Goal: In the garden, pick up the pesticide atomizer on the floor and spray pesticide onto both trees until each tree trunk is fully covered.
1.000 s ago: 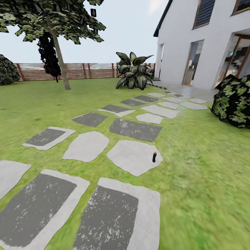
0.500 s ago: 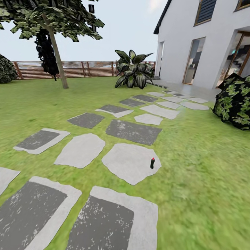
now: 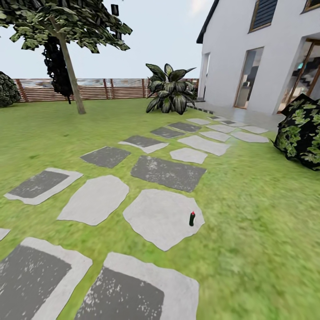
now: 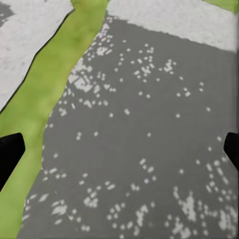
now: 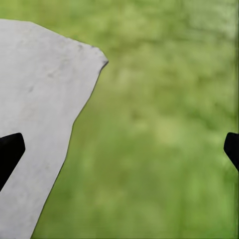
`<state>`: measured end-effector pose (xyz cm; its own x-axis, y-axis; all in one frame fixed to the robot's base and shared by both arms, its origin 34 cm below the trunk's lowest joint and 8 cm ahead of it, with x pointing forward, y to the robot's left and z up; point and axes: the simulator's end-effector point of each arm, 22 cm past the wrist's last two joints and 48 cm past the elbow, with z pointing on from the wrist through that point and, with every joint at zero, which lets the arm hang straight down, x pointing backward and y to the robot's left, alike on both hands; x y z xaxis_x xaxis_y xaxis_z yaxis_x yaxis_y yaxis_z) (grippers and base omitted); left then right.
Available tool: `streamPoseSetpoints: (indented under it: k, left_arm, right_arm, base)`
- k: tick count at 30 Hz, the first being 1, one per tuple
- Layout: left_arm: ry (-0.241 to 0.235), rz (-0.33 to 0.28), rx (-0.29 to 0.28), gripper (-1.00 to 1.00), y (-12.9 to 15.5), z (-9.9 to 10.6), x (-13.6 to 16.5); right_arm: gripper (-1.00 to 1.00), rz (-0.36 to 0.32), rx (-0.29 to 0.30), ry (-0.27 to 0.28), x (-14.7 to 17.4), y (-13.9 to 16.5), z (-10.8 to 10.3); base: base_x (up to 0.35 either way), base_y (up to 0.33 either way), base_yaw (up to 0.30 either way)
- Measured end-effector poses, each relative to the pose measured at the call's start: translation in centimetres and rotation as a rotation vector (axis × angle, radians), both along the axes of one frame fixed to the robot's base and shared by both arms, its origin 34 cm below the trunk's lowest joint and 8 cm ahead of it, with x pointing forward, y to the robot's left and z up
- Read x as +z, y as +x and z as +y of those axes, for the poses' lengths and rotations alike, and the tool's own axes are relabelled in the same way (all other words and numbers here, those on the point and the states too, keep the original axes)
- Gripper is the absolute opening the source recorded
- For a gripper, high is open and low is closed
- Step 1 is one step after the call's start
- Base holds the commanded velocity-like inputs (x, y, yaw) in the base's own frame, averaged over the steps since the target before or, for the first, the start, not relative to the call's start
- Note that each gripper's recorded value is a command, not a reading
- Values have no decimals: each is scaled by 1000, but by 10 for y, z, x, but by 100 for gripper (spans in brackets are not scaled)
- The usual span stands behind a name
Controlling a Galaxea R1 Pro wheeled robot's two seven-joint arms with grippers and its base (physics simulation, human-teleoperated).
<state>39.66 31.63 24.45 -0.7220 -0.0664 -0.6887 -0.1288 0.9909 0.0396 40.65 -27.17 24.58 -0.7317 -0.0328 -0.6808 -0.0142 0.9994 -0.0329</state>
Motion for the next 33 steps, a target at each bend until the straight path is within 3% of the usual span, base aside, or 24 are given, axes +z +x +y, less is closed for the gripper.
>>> streamPoseSetpoints:
  k: [33]
  left_arm:
    - [-1, 1, 2, 100, 0, 0, 0]
  right_arm:
    - [100, 1, -1, -1, 0, 0, 0]
  base:
    - [282, -158, 0]
